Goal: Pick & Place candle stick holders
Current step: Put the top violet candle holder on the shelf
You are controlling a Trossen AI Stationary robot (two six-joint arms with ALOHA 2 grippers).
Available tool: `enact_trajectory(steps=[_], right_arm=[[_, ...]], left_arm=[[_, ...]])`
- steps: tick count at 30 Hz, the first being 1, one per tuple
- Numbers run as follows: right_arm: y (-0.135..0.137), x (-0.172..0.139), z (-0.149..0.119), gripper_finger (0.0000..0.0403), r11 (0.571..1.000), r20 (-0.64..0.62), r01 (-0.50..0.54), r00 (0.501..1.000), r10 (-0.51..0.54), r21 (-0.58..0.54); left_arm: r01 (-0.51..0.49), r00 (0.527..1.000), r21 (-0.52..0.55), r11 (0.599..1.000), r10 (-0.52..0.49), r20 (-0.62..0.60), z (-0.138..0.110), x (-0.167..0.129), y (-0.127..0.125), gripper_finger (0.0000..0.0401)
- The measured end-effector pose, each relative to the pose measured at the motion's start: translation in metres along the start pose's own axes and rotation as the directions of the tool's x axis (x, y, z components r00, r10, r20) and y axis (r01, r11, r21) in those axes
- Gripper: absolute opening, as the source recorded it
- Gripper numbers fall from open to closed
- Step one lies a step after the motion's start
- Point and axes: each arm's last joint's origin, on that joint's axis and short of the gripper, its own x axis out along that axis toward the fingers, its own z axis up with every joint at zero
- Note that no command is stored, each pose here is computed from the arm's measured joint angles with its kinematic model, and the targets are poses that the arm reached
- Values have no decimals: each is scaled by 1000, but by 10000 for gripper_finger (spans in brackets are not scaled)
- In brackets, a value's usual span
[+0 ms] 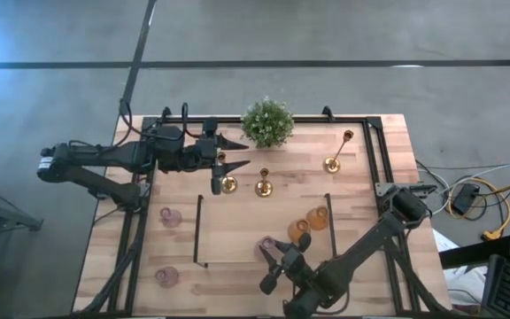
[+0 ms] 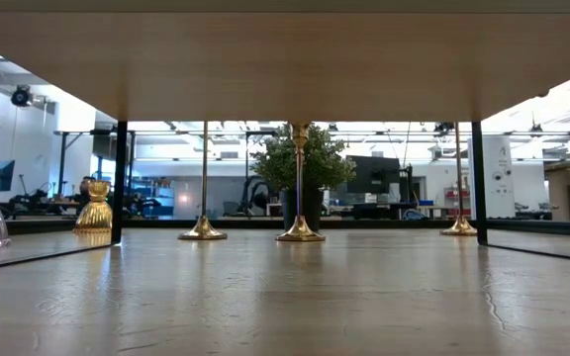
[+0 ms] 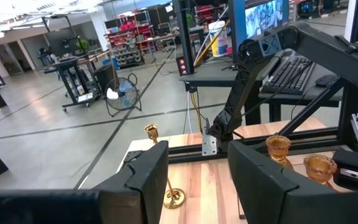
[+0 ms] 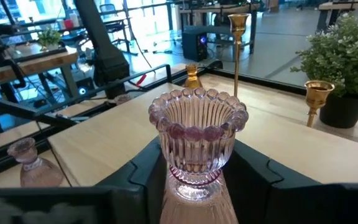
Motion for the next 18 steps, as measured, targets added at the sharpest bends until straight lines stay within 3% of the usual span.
enact_trajectory(steps=[5,18], right_arm=[[0,2,0,168,1000,-17,-4,1000,4,6],[6,-1,8,148,999,6,-15,1000,15,-41]], left_arm=[[1,1000,1,1000,-1,-5,-1,0,0,172],[1,1000,1,1000,-1,-5,-1,0,0,172]])
